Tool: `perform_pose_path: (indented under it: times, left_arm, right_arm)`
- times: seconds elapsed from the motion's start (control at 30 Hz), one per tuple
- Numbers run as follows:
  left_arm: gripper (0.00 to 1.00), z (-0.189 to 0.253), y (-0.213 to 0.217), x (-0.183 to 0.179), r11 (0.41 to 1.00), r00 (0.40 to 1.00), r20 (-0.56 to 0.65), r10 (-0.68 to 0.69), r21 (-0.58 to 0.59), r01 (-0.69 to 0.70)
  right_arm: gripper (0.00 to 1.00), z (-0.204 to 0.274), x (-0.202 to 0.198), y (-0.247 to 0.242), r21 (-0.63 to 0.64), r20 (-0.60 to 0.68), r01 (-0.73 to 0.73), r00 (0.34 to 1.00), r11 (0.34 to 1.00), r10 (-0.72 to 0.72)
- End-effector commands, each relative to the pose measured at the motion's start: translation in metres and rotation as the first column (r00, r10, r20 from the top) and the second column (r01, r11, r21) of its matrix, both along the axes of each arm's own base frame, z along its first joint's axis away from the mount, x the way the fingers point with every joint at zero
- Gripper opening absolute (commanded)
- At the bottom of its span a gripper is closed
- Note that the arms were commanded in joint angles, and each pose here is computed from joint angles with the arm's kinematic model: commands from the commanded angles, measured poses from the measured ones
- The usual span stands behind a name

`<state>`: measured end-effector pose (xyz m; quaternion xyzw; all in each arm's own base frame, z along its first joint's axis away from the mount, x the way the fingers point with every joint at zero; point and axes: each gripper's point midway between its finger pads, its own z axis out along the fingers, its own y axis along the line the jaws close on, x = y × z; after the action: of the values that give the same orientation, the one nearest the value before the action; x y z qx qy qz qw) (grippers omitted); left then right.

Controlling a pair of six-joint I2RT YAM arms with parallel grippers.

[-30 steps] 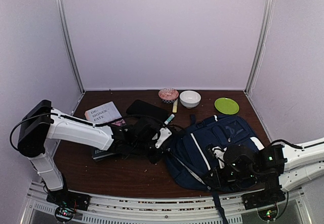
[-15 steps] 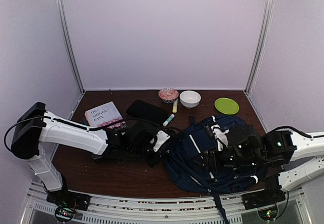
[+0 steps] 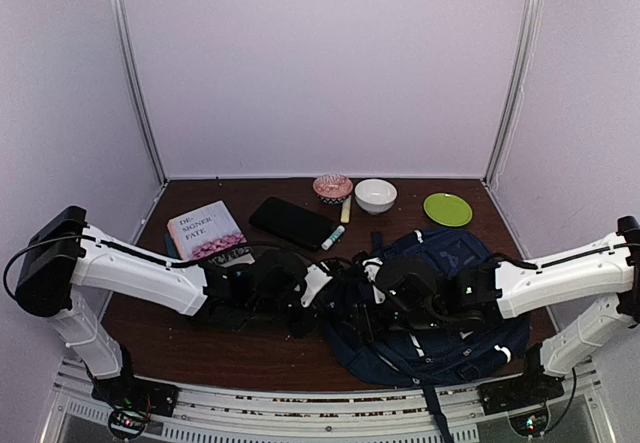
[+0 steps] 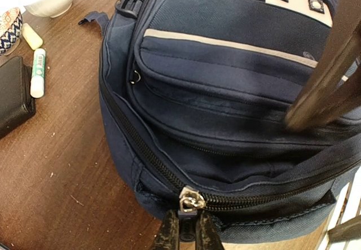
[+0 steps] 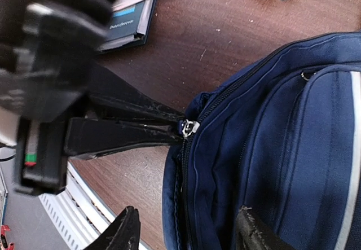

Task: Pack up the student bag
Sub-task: Unzip the student bag at the center of the board.

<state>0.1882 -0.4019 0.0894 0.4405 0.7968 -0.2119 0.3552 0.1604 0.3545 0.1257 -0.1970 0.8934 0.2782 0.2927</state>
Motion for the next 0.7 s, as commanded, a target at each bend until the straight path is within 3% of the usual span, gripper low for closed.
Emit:
perform_pose_path:
  times: [0.0,0.13,0.43,0.67]
  left_arm:
    - [0.0,0.021,-0.009,-0.003,0.996,1.0,0.022,0.001,-0.085,0.001]
    - [0.0,0.021,-0.005,-0.005,0.996,1.0,0.023,0.003,-0.084,-0.001]
    - [0.0,0.013,0.001,-0.004,0.998,1.0,0.018,0.02,-0.066,-0.019]
    - [0.0,0.011,-0.001,-0.001,0.998,0.999,0.023,0.032,-0.053,-0.03]
  right_arm:
    - [0.56,-0.003,0.008,0.021,0.029,-0.006,0.002,1.0,1.0,-0.002]
    - [0.49,-0.023,0.008,0.023,-0.021,-0.034,0.0,0.999,1.0,-0.001]
    - [0.0,-0.031,-0.002,0.008,-0.063,-0.033,-0.03,0.999,0.998,0.028]
    - [0.0,-0.022,-0.03,-0.011,-0.066,-0.025,-0.126,0.992,0.99,0.125]
